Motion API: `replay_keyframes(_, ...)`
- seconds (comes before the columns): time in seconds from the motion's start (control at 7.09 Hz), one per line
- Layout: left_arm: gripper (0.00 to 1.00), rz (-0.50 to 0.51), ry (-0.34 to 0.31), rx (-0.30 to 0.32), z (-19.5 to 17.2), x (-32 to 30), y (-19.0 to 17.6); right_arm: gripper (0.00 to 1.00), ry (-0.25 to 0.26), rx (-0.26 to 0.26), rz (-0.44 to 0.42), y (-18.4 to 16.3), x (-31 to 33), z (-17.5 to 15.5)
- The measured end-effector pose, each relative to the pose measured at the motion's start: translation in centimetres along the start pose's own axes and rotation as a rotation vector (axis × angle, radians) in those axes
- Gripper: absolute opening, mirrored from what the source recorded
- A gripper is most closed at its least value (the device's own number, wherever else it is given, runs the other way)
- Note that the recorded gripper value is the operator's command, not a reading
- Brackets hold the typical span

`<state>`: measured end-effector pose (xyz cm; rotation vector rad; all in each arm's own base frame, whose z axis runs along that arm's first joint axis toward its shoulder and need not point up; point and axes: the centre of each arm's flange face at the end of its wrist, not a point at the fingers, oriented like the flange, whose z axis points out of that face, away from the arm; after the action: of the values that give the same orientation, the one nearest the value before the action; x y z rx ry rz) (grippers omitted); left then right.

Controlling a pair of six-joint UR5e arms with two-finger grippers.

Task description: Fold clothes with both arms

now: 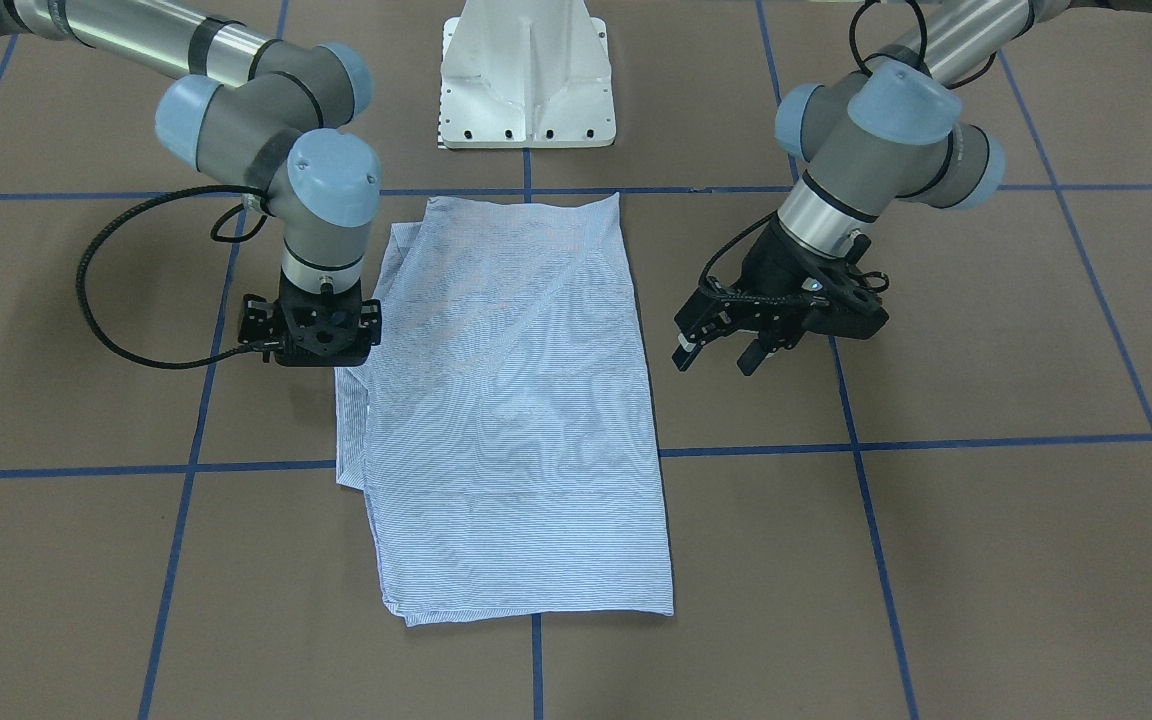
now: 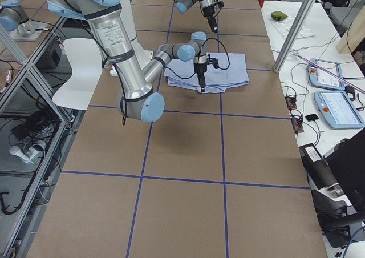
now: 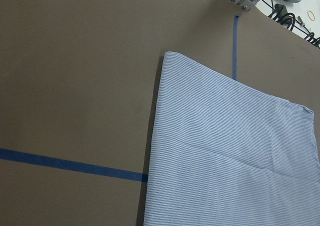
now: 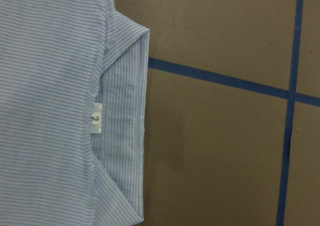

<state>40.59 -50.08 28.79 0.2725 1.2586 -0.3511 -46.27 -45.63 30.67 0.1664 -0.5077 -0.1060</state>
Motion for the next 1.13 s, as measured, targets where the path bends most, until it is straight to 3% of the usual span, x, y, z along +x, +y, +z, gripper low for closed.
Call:
replay_keyframes(0.42,1.0,-0.033,0.04,-0.038,-0.8,1.7,3.0,1.0,-0.175,-0.036,0.104,2.8,-1.8,-5.7)
replay_keyframes(0.71,1.0,-0.042,0.04,-0.044,-0.8,1.8,3.3,0.99,-0.264,-0.07,0.239,6.9,-6.5,-6.0)
replay_keyframes(0.85,1.0,-0.044,0.037,-0.044,-0.7,1.7,3.3,0.87,-0.295,-0.083,0.286,8.7,-8.4,-5.6)
replay_keyframes(1.13,1.0,-0.045,0.033,-0.045,-0.6,1.5,3.3,0.81,-0.284,-0.126,0.318,11.5,-10.5,-3.6)
